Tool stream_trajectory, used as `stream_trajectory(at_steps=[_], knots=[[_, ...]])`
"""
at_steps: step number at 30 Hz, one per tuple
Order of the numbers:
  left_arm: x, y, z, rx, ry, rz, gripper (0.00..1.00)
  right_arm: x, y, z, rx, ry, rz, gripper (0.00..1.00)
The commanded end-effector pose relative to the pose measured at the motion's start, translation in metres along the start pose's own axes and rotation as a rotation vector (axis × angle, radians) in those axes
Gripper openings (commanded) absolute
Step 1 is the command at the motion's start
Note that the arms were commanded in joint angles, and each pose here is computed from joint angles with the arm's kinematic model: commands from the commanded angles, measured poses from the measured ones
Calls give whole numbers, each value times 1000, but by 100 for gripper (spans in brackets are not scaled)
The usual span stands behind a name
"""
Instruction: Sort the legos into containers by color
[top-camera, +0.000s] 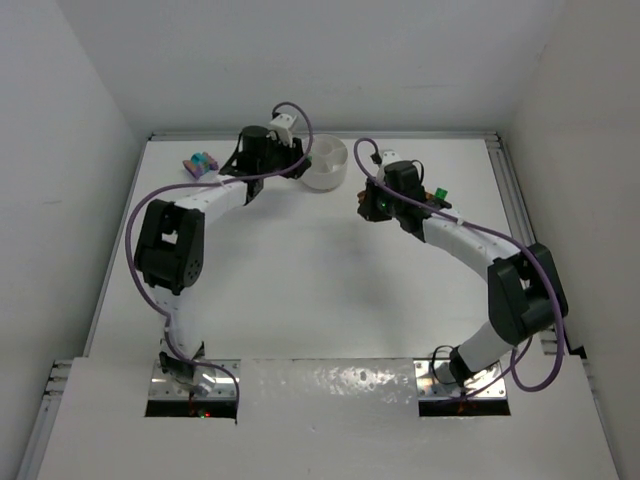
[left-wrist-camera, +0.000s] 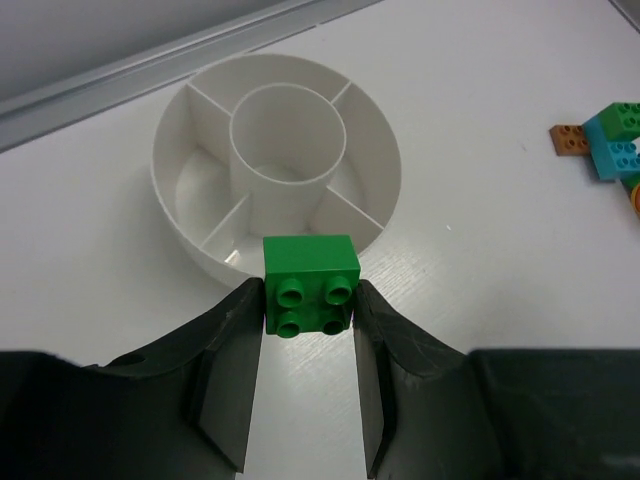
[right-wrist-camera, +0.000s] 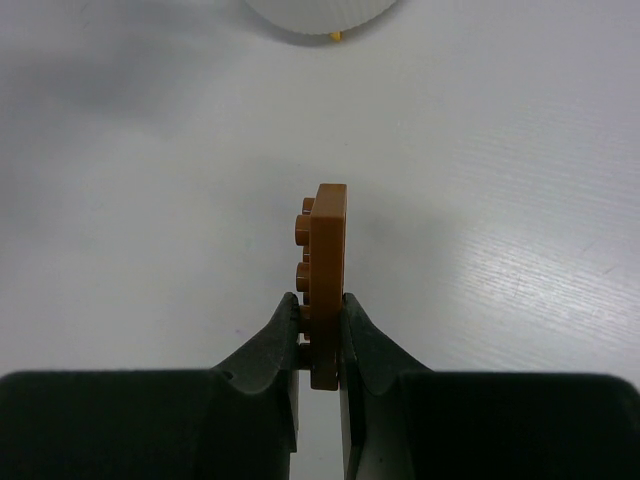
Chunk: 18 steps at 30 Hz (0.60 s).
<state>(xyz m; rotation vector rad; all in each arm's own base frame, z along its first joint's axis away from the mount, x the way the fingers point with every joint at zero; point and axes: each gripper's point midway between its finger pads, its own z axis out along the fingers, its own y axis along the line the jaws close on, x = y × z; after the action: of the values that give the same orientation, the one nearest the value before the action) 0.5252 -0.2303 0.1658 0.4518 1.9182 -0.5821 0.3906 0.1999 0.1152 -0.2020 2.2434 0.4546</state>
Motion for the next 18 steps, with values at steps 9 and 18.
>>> stream_trajectory(at_steps=[9, 18], knots=[[-41, -5, 32, 53, -290, 113, 0, -11, 3, 15, -15, 17, -64, 0], [-15, 4, 41, 40, -290, 188, 0, -7, 2, 16, -12, 50, -67, 0]])
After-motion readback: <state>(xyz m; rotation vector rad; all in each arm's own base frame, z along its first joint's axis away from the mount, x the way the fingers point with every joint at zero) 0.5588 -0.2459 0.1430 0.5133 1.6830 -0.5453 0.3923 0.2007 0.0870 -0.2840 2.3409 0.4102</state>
